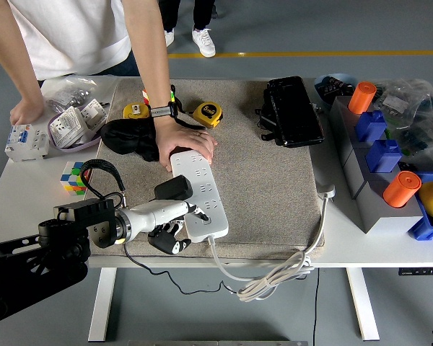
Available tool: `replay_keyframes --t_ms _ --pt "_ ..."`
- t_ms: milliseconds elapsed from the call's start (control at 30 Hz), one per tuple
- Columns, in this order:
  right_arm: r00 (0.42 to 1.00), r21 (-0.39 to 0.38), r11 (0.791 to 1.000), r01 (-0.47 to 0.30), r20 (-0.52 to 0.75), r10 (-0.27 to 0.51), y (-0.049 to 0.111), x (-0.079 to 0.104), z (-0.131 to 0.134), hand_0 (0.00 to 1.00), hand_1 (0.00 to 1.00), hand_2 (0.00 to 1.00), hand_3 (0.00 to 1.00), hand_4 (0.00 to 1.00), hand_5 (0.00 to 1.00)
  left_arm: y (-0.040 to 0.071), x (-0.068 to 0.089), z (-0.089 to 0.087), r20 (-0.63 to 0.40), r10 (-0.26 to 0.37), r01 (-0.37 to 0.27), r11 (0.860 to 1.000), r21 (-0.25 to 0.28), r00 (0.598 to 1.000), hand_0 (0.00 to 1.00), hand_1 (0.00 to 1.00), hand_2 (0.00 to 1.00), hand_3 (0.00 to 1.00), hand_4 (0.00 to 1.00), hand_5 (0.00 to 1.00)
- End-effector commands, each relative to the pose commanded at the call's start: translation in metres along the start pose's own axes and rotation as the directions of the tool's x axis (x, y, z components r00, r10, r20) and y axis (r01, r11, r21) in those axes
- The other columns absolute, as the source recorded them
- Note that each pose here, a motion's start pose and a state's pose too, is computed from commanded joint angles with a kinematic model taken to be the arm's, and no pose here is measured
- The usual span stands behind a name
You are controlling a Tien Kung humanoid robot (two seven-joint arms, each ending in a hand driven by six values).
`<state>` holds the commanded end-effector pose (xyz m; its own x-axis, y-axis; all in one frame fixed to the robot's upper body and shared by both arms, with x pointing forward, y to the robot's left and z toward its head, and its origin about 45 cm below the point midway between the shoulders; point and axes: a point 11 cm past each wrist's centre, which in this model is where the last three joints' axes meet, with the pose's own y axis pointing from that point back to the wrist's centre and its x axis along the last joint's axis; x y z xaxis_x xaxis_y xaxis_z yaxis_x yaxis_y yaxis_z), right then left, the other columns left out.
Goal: Put the plug near the board,insert it into the board,press the button,pull the plug out
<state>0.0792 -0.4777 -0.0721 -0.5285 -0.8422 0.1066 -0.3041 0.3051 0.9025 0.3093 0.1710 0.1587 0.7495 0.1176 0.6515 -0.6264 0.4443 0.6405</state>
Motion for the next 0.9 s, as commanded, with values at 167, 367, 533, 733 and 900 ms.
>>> replay_keyframes --t_ms 167,367,533,733,900 --pt "1.000 0.001 1.000 0.001 0.000 -0.001 0.000 0.000 0.000 0.623 0.675 0.681 0.574 0.852 0.481 0.000 -0.003 -0.001 -0.013 -0.015 0.015 1.000 0.001 1.000 0.059 0.088 0.124 0.827 0.570 0.002" --pt "1.000 -0.001 1.000 -0.001 0.001 0.001 0.000 0.000 0.001 0.622 0.675 0.681 0.574 0.851 0.481 0.001 0.000 0.002 -0.027 -0.003 0.002 1.000 -0.019 1.000 0.059 0.087 0.124 0.821 0.570 0.002" --pt "1.000 -0.001 1.000 0.001 0.002 -0.001 0.000 0.000 0.001 0.623 0.675 0.681 0.574 0.852 0.480 0.005 0.010 0.005 -0.037 0.031 -0.033 0.999 -0.040 0.999 0.061 0.087 0.124 0.818 0.572 0.002" --pt "1.000 -0.001 1.000 0.001 0.005 -0.001 0.000 0.000 0.001 0.622 0.675 0.681 0.575 0.852 0.480 0.007 0.016 0.008 -0.072 0.070 -0.075 0.994 -0.078 0.995 0.061 0.087 0.124 0.818 0.576 0.002" --pt "1.000 -0.004 1.000 0.002 0.005 -0.001 0.000 -0.001 0.003 0.622 0.675 0.680 0.574 0.852 0.479 0.010 0.029 0.007 -0.233 0.159 -0.197 0.968 -0.153 0.959 0.141 0.161 0.269 0.691 0.823 0.071"
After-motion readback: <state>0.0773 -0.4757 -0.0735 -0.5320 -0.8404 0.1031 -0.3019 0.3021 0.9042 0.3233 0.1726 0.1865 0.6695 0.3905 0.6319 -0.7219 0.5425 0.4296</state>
